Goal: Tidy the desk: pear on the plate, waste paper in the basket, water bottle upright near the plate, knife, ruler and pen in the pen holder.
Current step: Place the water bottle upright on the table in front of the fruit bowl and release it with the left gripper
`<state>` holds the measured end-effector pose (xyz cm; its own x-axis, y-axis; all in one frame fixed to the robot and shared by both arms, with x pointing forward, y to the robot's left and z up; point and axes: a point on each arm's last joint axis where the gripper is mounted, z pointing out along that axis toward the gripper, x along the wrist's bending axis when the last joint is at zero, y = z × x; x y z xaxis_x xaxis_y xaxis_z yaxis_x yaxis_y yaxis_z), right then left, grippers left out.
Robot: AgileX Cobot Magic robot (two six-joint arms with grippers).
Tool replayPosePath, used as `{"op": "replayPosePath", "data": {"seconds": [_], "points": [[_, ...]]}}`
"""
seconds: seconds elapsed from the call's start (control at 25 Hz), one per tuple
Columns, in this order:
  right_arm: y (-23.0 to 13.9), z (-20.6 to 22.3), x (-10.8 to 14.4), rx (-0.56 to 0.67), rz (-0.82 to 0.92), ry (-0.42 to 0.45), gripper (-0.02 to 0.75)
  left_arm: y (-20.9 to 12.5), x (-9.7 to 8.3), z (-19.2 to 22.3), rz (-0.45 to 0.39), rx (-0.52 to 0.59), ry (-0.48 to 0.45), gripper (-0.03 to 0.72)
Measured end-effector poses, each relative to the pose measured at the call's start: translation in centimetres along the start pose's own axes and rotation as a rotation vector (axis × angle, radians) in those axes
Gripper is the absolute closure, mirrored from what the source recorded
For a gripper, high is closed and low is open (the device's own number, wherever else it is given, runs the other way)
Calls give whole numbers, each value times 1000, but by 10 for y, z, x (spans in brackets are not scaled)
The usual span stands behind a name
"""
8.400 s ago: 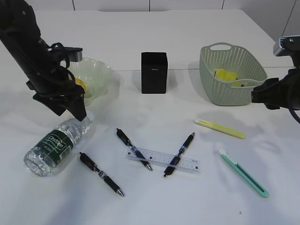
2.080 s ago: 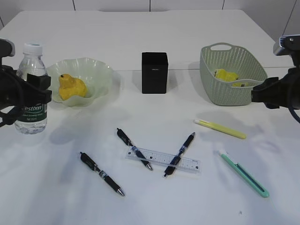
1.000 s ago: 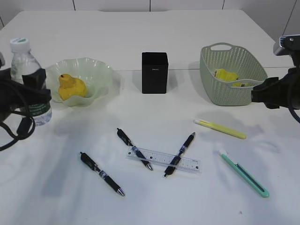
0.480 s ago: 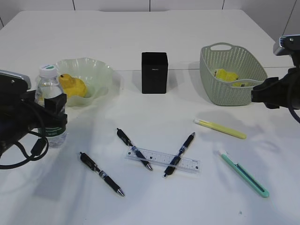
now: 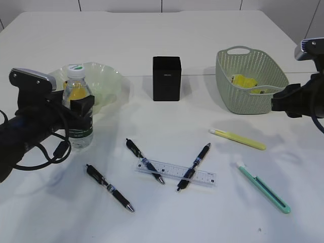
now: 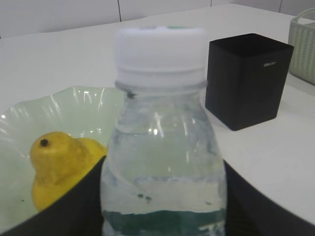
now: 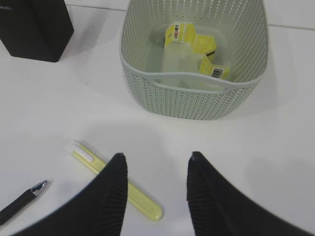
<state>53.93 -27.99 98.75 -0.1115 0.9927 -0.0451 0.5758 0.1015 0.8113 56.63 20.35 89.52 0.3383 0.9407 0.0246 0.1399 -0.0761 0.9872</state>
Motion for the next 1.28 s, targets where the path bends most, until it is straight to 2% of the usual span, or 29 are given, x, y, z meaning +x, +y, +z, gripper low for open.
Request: {"op": "replayPosePath", "data": {"seconds": [0.52,1.28], "points": [[0,0,0,0,-2,0,436,-8,-5,20,21,-54,-70,306],[0,0,0,0,-2,0,436,-8,-6,20,24,-55,-77,291]]}}
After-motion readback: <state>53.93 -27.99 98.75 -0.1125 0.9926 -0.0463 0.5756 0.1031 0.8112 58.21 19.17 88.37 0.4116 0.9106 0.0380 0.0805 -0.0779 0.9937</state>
